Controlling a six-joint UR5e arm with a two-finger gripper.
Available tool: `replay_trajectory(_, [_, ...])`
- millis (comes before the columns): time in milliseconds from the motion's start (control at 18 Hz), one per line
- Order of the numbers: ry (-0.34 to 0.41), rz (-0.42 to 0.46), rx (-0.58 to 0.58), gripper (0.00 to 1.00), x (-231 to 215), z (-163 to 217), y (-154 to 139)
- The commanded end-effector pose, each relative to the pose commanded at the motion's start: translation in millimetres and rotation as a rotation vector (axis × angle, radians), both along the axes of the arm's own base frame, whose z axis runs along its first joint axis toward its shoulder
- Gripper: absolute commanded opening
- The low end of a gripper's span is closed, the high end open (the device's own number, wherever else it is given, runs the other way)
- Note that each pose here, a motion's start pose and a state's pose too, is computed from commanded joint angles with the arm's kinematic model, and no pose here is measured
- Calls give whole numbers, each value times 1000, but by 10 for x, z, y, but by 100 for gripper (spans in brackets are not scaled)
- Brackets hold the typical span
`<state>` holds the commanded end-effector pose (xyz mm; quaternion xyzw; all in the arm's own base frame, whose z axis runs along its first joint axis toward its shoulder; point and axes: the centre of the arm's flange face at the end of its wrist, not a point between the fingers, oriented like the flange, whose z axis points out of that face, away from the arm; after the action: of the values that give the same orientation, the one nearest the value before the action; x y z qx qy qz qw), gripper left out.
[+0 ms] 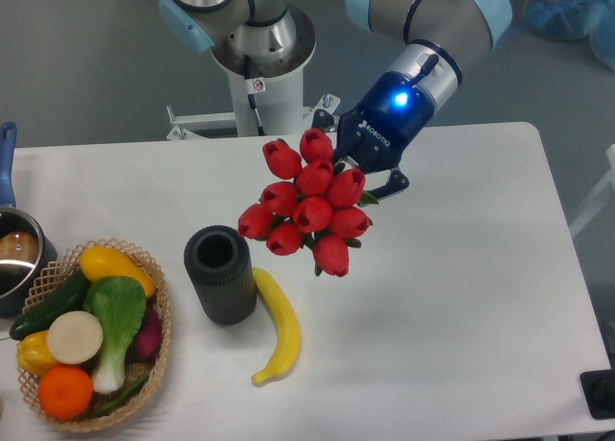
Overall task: Insert the flowers into the vase
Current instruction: 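Move the tulip bunch over the black vase opening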
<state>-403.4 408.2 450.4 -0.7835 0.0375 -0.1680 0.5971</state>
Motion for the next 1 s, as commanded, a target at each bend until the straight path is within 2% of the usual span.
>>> replay_trajectory(278, [31, -69, 20, 34, 250, -63, 281])
replay_trajectory(722, [27, -138, 185, 34, 392, -20, 347])
replay_trajectory(889, [-25, -156, 276, 34, 488, -182, 301])
replay_trajectory(1000, [-13, -161, 288, 34, 555, -339, 285])
